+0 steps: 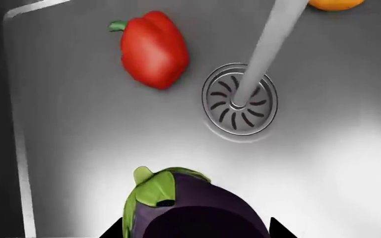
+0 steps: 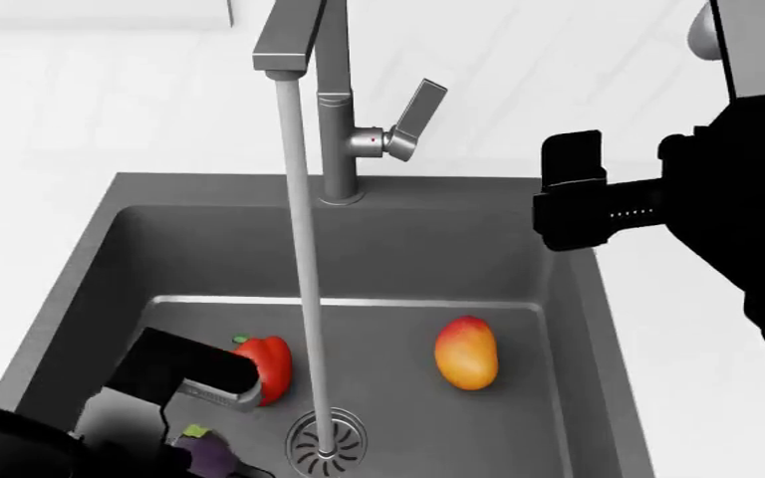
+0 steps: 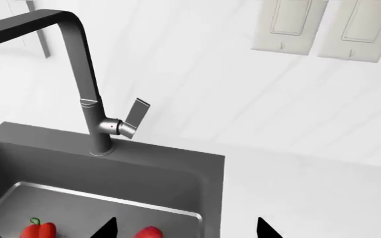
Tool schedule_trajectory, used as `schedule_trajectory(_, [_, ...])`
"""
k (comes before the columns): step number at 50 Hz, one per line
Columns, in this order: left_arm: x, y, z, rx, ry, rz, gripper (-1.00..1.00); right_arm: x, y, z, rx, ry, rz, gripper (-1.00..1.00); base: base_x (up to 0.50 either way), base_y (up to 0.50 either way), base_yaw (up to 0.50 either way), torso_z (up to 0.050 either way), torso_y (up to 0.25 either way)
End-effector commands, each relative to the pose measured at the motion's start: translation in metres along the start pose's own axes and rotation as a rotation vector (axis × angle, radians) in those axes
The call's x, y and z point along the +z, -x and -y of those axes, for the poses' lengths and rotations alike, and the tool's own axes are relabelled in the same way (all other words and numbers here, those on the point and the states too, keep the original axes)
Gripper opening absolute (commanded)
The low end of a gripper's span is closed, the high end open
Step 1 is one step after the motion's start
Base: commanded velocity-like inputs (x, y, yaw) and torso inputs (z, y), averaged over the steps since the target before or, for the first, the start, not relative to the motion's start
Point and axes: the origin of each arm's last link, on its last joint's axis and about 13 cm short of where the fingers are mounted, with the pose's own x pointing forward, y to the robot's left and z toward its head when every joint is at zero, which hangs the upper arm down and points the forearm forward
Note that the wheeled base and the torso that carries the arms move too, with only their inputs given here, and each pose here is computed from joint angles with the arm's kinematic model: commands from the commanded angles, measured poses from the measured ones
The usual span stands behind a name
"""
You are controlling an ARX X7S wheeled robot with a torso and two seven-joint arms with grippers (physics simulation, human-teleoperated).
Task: Pick the eggplants and mangos from the sink and place them in one bowl. Place the bell pepper in the other bowl. Then turn off the sink faucet.
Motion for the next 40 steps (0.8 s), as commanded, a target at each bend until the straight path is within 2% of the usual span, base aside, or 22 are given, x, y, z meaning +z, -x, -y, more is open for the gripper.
schedule_trajectory(1, [0.026, 0.042, -0.017, -0.005, -0.041, 0.25, -1.0, 0.001, 0.001, 0.001, 0.095, 0.064, -0.096, 1.0, 0.0, 0.0, 0.0, 0.0, 0.0])
schedule_trajectory(5, [0.03, 0.05, -0.018, -0.015, -0.029, 0.294, -1.0, 0.002, 0.001, 0.001, 0.121, 0.074, -0.113, 1.0, 0.0, 0.0, 0.0, 0.0, 0.0])
schedule_trajectory(6, [0.029, 0.051, -0.019, -0.014, -0.037, 0.306, -1.0, -0.045, -0.053, -0.028, 0.247, 0.036, -0.276, 1.0, 0.0, 0.0, 0.0, 0.0, 0.0])
schedule_trajectory(7, [0.03, 0.052, -0.02, -0.015, -0.032, 0.31, -1.0, -0.056, -0.079, -0.028, 0.135, 0.103, -0.286, 1.0, 0.0, 0.0, 0.0, 0.0, 0.0])
schedule_trajectory(8, [0.031, 0.055, -0.021, -0.017, -0.031, 0.329, -1.0, -0.049, -0.091, -0.033, 0.127, 0.105, -0.171, 1.0, 0.0, 0.0, 0.0, 0.0, 0.0])
schedule_trajectory(14, [0.036, 0.066, -0.027, -0.016, -0.016, 0.399, -1.0, -0.061, -0.124, -0.046, 0.142, 0.112, -0.207, 1.0, 0.0, 0.0, 0.0, 0.0, 0.0])
schedule_trajectory(15, [0.042, 0.079, -0.037, 0.001, 0.0, 0.527, -1.0, -0.065, -0.139, -0.05, 0.109, 0.144, -0.188, 1.0, 0.0, 0.0, 0.0, 0.0, 0.0])
schedule_trajectory(16, [0.041, 0.08, -0.037, -0.002, 0.005, 0.528, -1.0, -0.073, -0.143, -0.045, 0.089, 0.132, -0.228, 1.0, 0.0, 0.0, 0.0, 0.0, 0.0])
schedule_trajectory(17, [0.041, 0.081, -0.038, -0.001, -0.003, 0.539, -1.0, -0.076, -0.146, -0.045, 0.089, 0.13, -0.237, 1.0, 0.0, 0.0, 0.0, 0.0, 0.0])
schedule_trajectory(18, [0.041, 0.081, -0.039, 0.049, -0.089, 0.569, -1.0, -0.078, -0.147, -0.046, 0.091, 0.131, -0.244, 1.0, 0.0, 0.0, 0.0, 0.0, 0.0])
schedule_trajectory(19, [0.041, 0.084, -0.038, 0.034, -0.069, 0.578, -1.0, -0.081, -0.148, -0.047, 0.094, 0.125, -0.255, 1.0, 0.0, 0.0, 0.0, 0.0, 0.0])
schedule_trajectory(21, [0.04, 0.087, -0.034, 0.012, -0.077, 0.584, -1.0, -0.085, -0.151, -0.048, 0.098, 0.131, -0.263, 1.0, 0.0, 0.0, 0.0, 0.0, 0.0])
schedule_trajectory(22, [0.039, 0.087, -0.032, -0.014, -0.096, 0.584, -1.0, -0.086, -0.153, -0.049, 0.1, 0.134, -0.265, 1.0, 0.0, 0.0, 0.0, 0.0, 0.0])
schedule_trajectory(25, [0.038, 0.082, -0.032, 0.002, -0.152, 0.624, -1.0, -0.09, -0.157, -0.049, 0.095, 0.138, -0.278, 1.0, 0.0, 0.0, 0.0, 0.0, 0.0])
schedule_trajectory(28, [0.041, 0.08, -0.033, 0.011, -0.12, 0.617, -1.0, -0.091, -0.159, -0.047, 0.088, 0.134, -0.284, 1.0, 0.0, 0.0, 0.0, 0.0, 0.0])
schedule_trajectory(29, [0.042, 0.079, -0.033, 0.009, -0.083, 0.601, -1.0, -0.091, -0.159, -0.047, 0.087, 0.135, -0.284, 1.0, 0.0, 0.0, 0.0, 0.0, 0.0])
schedule_trajectory(34, [0.046, 0.073, -0.034, 0.009, -0.052, 0.595, -1.0, -0.092, -0.164, -0.049, 0.108, 0.139, -0.289, 1.0, 0.0, 0.0, 0.0, 0.0, 0.0])
schedule_trajectory(40, [0.036, 0.075, -0.035, 0.014, -0.006, 0.637, -1.0, -0.091, -0.167, -0.055, 0.173, 0.214, -0.297, 1.0, 0.0, 0.0, 0.0, 0.0, 0.0])
